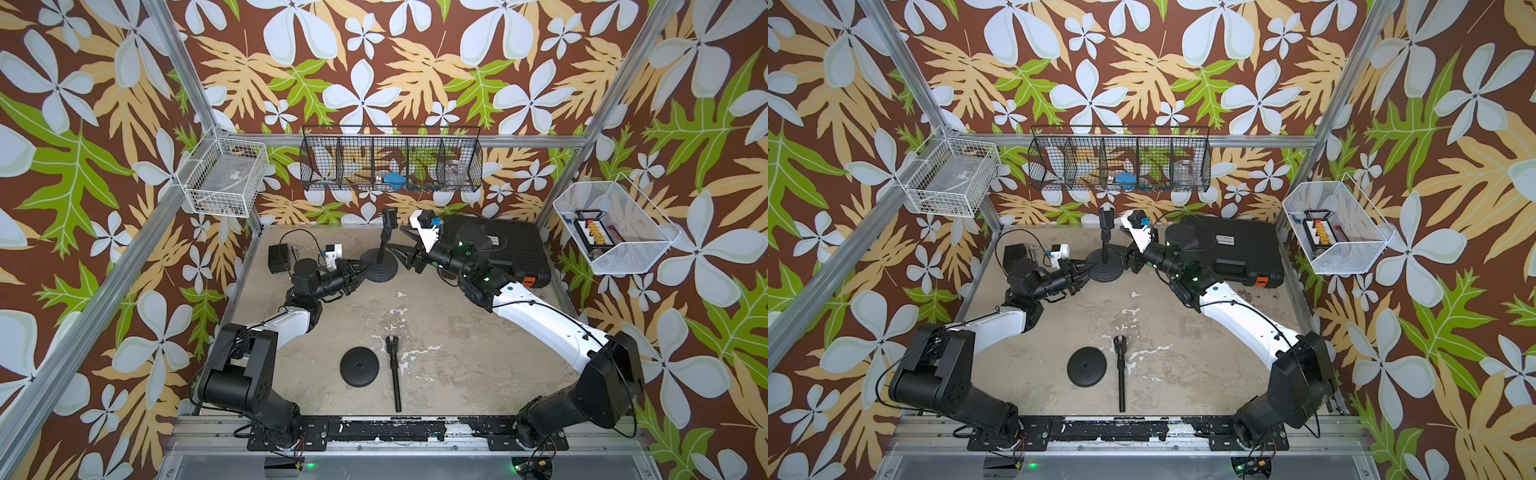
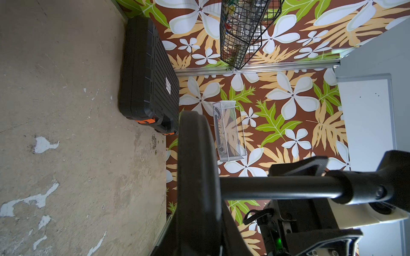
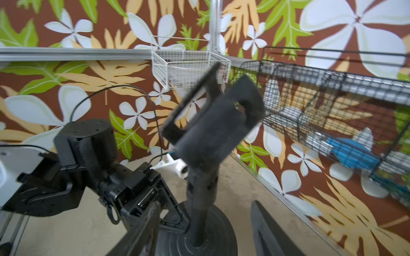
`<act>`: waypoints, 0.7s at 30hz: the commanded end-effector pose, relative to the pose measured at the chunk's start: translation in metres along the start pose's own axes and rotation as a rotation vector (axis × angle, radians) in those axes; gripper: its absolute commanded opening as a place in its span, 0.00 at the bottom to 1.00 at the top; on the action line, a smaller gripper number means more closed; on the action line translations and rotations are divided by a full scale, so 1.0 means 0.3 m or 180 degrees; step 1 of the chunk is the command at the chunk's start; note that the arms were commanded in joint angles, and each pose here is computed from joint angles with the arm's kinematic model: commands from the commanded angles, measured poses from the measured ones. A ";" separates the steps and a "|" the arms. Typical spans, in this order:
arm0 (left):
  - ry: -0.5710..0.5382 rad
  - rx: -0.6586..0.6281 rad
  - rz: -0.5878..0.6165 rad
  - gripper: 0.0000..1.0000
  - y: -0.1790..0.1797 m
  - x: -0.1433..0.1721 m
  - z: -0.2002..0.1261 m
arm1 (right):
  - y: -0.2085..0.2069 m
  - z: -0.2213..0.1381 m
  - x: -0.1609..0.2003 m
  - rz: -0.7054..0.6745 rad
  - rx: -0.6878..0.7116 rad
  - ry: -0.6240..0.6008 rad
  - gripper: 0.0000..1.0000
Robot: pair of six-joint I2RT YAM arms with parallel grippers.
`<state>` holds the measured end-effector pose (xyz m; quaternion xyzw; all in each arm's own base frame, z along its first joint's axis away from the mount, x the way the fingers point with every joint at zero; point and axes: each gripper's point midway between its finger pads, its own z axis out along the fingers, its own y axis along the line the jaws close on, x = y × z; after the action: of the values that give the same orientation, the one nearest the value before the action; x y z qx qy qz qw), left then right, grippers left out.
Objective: Assemble a microphone stand
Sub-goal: Screw the microphone stand pole into the microphone stand base.
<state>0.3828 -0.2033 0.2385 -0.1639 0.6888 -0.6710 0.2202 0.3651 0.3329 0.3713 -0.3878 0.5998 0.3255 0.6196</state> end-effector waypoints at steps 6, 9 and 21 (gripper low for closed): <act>0.0125 0.0184 0.0172 0.00 -0.051 0.011 0.006 | 0.049 0.049 -0.020 -0.0362 -0.0661 0.0070 0.59; 0.0178 0.0180 0.0148 0.00 -0.048 0.016 0.010 | 0.023 0.078 -0.006 -0.0349 -0.0684 0.0143 0.55; 0.0195 0.0188 0.0164 0.00 -0.051 0.017 0.011 | 0.003 0.092 0.028 -0.0197 -0.0999 0.0085 0.41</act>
<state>0.3811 -0.2083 0.2339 -0.1574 0.6930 -0.6763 0.1939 0.3860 0.3544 0.3553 -0.4945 0.5562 0.3694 0.5565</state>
